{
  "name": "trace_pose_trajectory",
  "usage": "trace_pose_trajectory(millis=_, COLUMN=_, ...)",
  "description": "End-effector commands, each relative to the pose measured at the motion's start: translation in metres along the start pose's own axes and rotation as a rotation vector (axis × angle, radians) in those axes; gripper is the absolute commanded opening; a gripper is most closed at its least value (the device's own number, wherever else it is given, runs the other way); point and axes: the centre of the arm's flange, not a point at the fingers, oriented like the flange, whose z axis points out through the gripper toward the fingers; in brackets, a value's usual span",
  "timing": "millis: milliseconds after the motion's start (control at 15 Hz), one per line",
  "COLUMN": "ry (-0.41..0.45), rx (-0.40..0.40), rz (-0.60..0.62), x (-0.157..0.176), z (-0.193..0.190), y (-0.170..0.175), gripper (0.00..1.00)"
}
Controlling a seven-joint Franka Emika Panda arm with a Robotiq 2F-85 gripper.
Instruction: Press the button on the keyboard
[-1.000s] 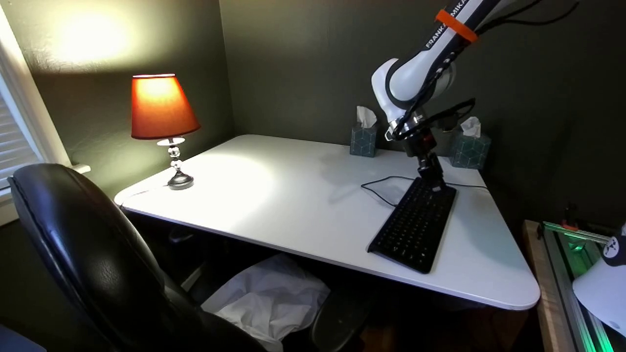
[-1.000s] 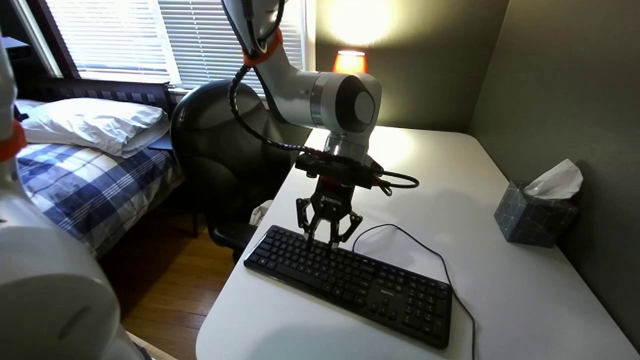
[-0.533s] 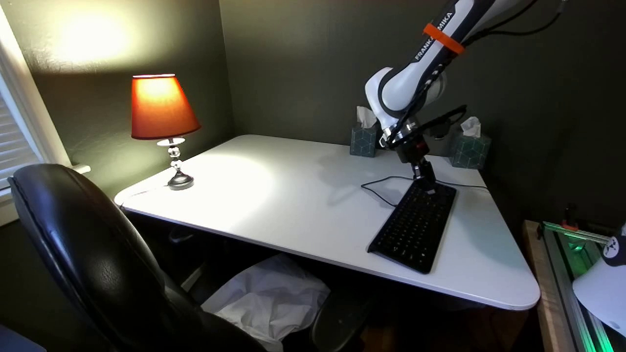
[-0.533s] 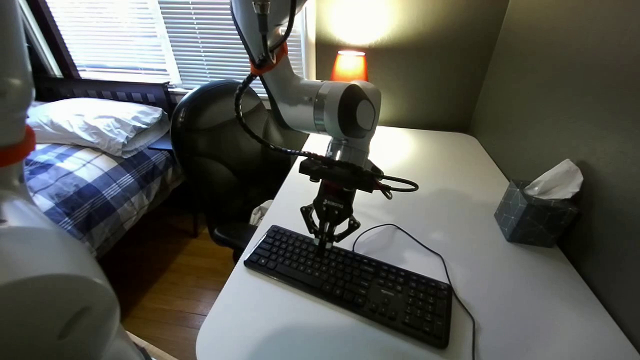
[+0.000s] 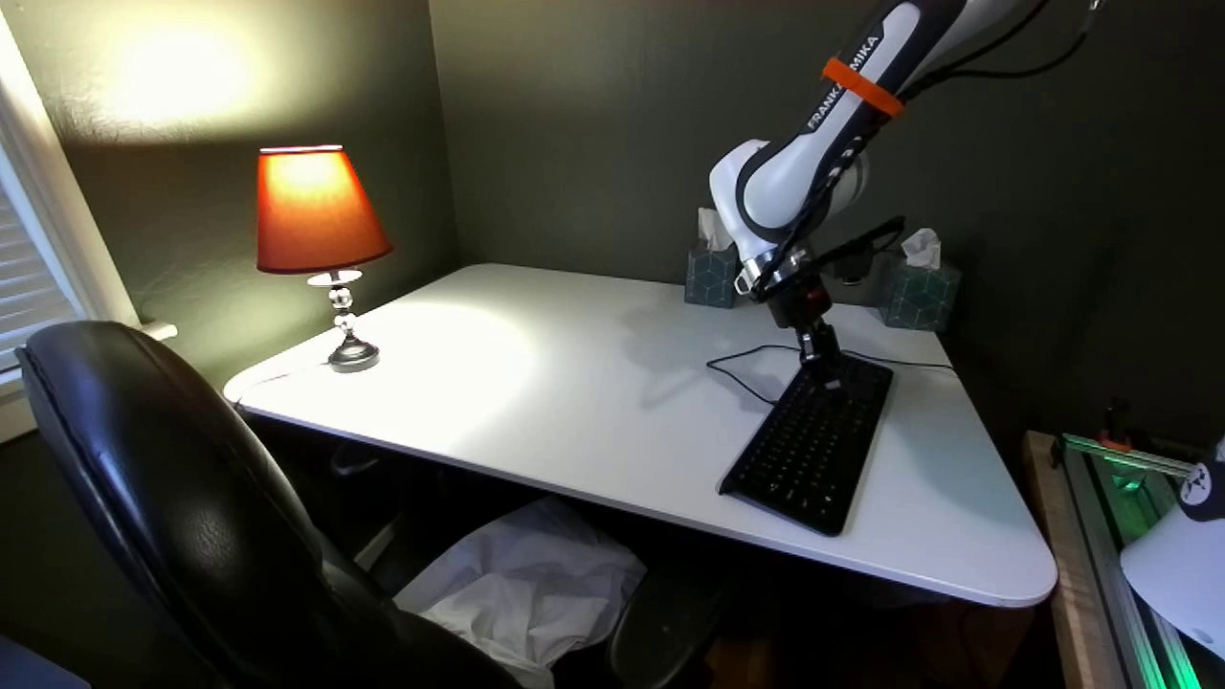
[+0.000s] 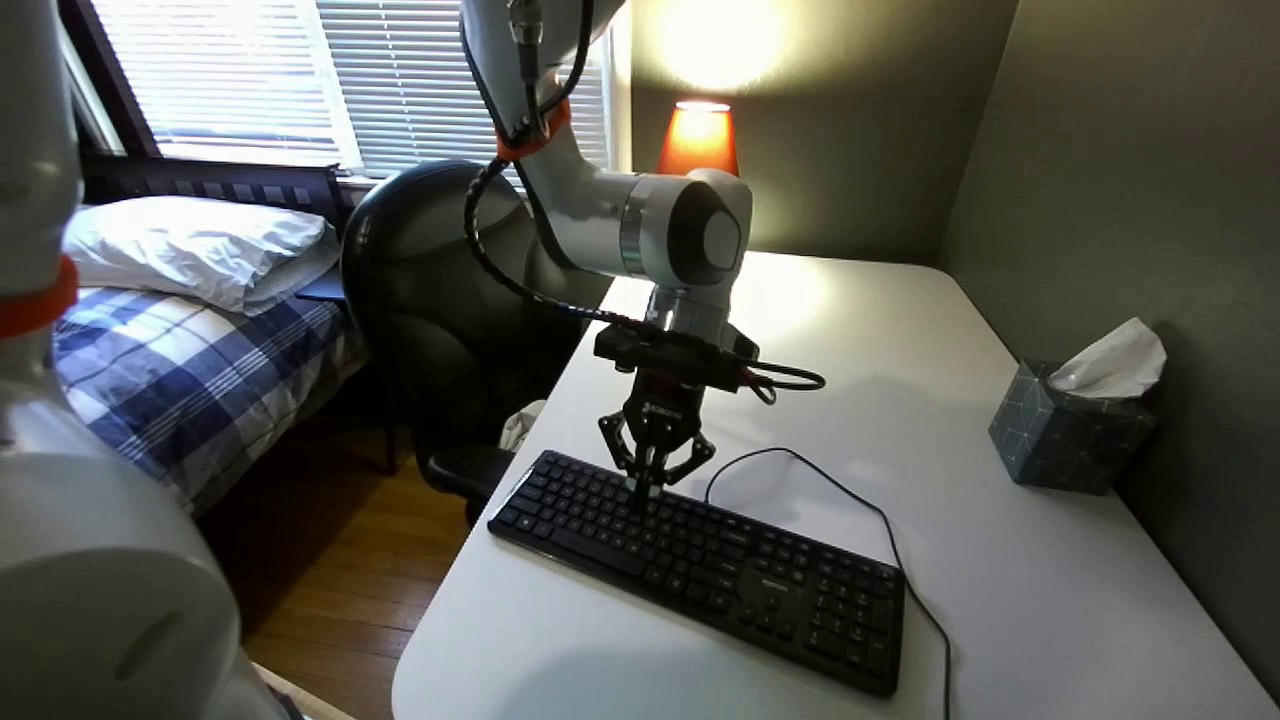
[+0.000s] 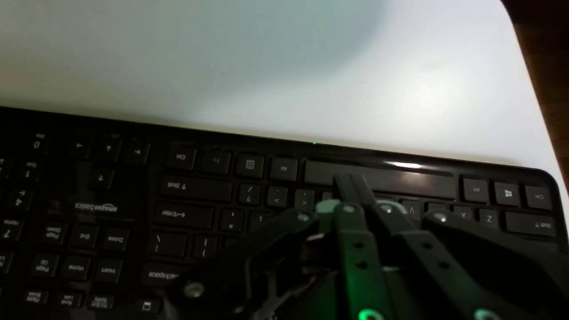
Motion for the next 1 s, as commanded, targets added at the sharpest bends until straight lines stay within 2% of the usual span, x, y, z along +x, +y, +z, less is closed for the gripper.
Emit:
trace_pose_trajectory(millis=0, ry=0.062, rx=0.003, rz=0.000, x=0.012, z=0.008, y=-0.004, gripper=0.00)
trace_pose_trajectory(millis=267, ry=0.103, rx=-0.004, rz=0.002, x=0.024, z=0.010, y=-0.005, gripper=0.00)
trace_pose_trajectory(millis=933, ry=0.081, rx=0.009, rz=0.032, x=0.035, z=0.020, y=0.003, gripper=0.00)
